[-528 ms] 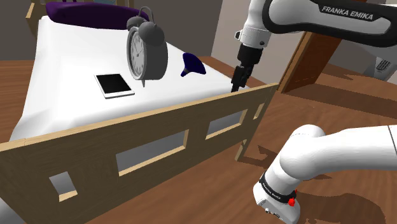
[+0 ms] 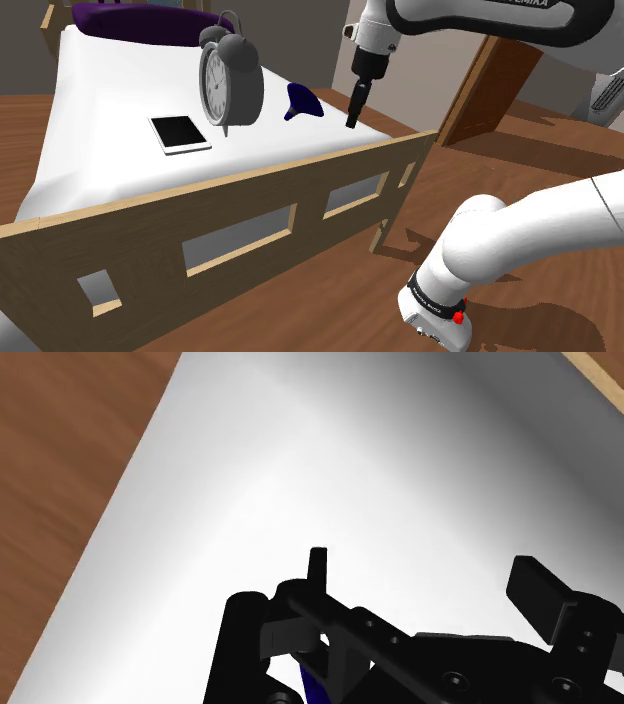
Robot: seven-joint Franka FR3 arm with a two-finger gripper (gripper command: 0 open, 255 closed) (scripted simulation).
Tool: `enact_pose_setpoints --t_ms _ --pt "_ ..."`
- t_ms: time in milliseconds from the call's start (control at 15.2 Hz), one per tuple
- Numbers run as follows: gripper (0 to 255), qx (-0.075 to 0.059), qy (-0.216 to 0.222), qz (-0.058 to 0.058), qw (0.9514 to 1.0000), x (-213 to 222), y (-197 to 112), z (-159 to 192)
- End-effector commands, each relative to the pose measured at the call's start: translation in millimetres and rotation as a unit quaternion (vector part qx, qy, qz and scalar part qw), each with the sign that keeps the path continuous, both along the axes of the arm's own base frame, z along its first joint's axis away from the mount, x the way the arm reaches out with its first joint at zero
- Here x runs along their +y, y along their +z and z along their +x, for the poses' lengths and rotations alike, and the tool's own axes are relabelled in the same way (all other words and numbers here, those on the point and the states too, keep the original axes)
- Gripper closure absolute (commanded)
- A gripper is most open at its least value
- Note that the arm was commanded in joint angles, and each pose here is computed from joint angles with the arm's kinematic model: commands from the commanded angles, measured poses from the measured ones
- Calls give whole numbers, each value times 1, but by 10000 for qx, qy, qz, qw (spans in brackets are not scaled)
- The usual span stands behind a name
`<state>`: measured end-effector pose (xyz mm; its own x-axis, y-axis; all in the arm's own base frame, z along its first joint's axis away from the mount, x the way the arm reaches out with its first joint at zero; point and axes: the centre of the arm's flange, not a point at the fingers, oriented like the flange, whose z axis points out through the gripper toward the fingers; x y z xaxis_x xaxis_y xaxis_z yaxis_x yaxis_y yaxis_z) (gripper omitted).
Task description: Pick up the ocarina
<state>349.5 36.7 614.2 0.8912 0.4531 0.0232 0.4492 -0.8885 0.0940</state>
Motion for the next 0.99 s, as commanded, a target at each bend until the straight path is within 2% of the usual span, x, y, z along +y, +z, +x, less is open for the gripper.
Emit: enact_pose_setpoints --t_ms 0,132,264,396,594,660,924 --pt "0 -121 503 -125 9986 9 8 20" --pt "0 -239 982 -244 9946 20 18 37" --pt "0 -356 1458 -363 9880 32 28 53" --pt "0 -472 1931 -481 9789 46 38 68" --pt "0 -643 2630 -655 9604 70 54 86" --pt "0 -659 2693 -671 9584 73 55 88" --pt "0 -659 2693 -671 9584 73 34 88"
